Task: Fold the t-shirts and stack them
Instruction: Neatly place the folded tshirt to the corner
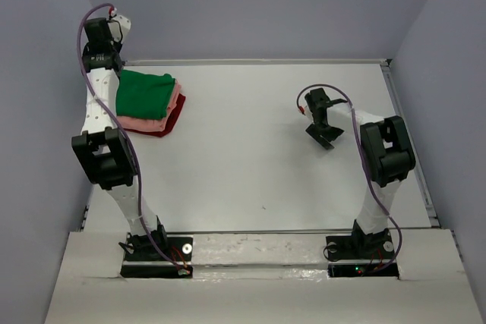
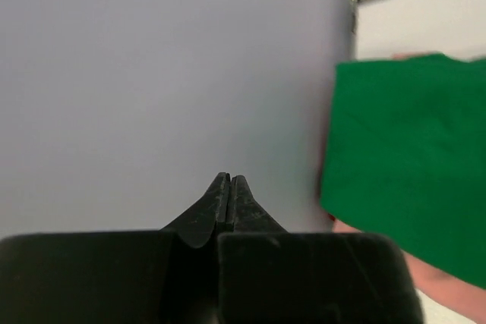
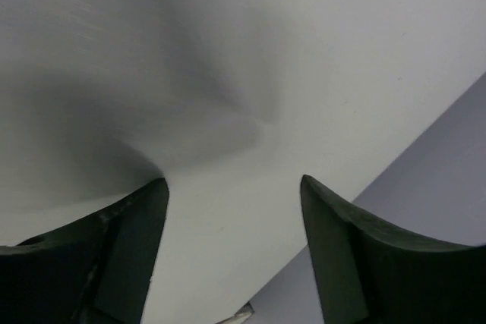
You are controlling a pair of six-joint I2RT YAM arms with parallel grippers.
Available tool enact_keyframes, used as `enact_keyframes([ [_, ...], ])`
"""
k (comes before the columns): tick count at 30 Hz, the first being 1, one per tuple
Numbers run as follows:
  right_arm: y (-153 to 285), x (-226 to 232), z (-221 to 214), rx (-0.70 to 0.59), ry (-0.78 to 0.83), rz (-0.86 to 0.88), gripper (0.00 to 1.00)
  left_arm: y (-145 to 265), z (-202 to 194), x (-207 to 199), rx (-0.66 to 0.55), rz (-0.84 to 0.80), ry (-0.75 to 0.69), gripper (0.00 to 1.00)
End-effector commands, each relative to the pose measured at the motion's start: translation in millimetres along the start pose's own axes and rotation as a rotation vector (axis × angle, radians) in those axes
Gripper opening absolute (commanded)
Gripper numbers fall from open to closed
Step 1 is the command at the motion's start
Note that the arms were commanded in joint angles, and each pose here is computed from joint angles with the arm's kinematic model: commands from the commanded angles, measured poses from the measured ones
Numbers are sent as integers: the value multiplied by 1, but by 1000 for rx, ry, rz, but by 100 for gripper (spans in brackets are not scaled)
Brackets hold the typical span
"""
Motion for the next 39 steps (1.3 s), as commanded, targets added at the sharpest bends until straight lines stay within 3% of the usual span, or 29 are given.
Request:
enact_keyframes([
  [1,8,3,2,-52,-29,31,69,-9,-25,-26,6,-123,50,0],
  [2,9,3,1,-46,-27,35,59,-14,-26,-27,2,-111,46,0],
  [5,8,4,1,-44,-34,37,46,-26,-30,-30,-5,-119,-5,0],
  [10,-5,10,-1,9,-9,42,39,-47,-45,-40,-22,-104,-88,0],
  [29,-26,21,-1,89,34,74,31,-145,-116,-82,121,-10,-143,0],
  [36,-27,21,0,94,34,74,31,-152,-139,-96,175,-23,-168,0],
  [39,-27,21,0,95,35,74,30,-141,-124,-87,148,-6,-162,0],
])
Point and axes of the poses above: each gripper's point midway between its finger pads, its own y axis back along the fingers, its own x axis along the line the jaws close on, z = x × y, the point moved 5 cm from there along y, back along the fingers, and after that the axes turned 12 degrees about y, right-handed, at the moved point
